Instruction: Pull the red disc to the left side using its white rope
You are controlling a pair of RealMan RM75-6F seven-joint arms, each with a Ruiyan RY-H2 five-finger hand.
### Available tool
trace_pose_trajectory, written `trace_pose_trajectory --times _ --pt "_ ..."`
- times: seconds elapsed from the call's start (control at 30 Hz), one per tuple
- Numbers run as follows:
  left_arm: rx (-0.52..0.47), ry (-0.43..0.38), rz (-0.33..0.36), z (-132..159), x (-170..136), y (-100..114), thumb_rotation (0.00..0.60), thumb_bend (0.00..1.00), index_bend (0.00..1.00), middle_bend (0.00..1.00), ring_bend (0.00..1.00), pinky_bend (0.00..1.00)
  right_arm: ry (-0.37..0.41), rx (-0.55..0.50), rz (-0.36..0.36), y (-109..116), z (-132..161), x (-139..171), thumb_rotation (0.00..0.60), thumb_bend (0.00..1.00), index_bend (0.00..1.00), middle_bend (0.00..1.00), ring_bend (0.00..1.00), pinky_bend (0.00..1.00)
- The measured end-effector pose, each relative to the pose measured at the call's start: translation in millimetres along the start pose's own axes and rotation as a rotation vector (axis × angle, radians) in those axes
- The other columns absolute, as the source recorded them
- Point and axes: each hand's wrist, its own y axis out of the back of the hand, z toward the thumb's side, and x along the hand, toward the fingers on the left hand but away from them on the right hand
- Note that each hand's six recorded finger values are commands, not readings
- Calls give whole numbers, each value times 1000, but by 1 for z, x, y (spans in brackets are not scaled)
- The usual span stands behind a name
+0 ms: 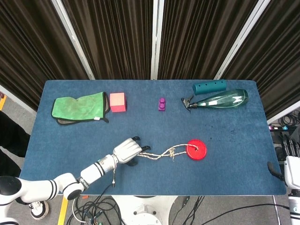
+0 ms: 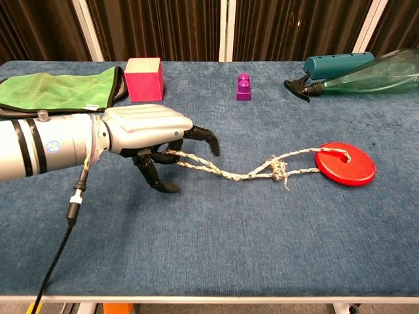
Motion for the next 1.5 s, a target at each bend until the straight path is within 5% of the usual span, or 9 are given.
trace_pose_trajectory --times 0.17,0.5,0.83,1.07,1.27,1.5 --pt "-7 48 49 -12 -10 8 600 350 747 1000 865 484 2 -1 0 0 0 0 600 242 0 0 0 0" --pt "53 233 167 -73 -74 42 600 358 771 1000 897 545 11 3 0 0 5 -1 600 242 0 0 0 0" --pt "112 668 165 -178 -234 62 600 358 775 1000 897 549 17 9 -1 1 7 -2 600 242 0 0 0 0" --pt "129 931 172 -212 -334 77 600 358 778 1000 897 551 24 11 6 -2 10 -2 600 243 0 0 0 0" --pt "123 936 183 -212 -337 79 600 357 779 1000 897 551 28 13 10 -4 12 -2 600 242 0 0 0 0" --pt "99 762 269 -194 -271 83 600 354 779 1000 872 584 26 12 16 -6 13 -3 600 242 0 0 0 0"
